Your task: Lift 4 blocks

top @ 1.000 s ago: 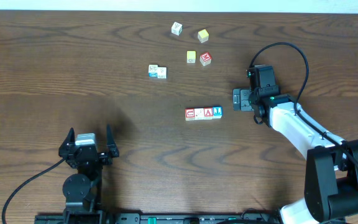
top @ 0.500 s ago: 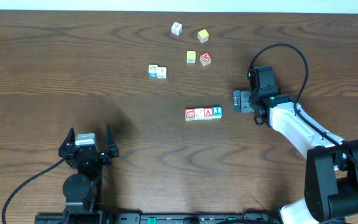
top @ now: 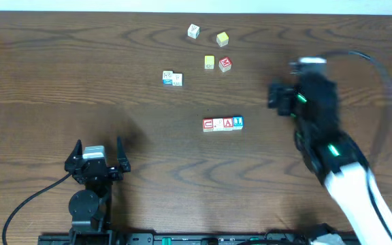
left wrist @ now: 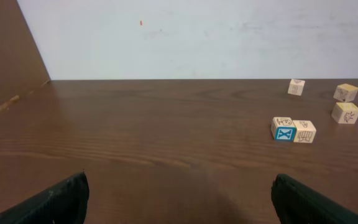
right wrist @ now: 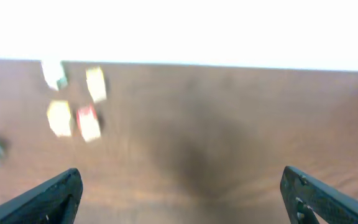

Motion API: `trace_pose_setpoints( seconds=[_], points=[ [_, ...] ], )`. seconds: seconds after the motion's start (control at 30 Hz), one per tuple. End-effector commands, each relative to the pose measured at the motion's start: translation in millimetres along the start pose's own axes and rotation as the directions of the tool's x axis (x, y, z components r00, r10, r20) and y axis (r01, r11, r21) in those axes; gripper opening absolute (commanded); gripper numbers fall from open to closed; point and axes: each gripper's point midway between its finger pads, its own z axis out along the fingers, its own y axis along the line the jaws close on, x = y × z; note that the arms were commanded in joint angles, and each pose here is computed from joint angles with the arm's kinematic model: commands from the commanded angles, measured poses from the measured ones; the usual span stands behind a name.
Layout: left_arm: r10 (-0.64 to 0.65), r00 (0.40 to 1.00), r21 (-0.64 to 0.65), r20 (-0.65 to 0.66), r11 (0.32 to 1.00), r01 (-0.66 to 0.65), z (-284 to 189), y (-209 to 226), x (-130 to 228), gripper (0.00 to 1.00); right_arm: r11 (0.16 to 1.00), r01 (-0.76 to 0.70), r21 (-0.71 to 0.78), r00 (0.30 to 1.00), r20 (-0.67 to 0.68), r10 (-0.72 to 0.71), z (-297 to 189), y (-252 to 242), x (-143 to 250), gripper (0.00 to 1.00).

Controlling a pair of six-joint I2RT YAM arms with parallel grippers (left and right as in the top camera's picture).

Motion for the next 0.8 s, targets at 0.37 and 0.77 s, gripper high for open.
trace_pose_setpoints(
  seconds=[0.37,0.77],
  points=[
    [0.006,0.998,0.005,-0.06,1.0,-0.005,1,-1,19,0.94,0.993,-0.095,-0.07,0.887,0.446,0.116,-87,-47,51,0.99],
    [0.006,0.998,0.005,-0.06,1.0,-0.006,1,-1,20,0.94,0.98,0.029,-0.195,0.864,0.498,0.073,-98,-31,82,0.99]
  ],
)
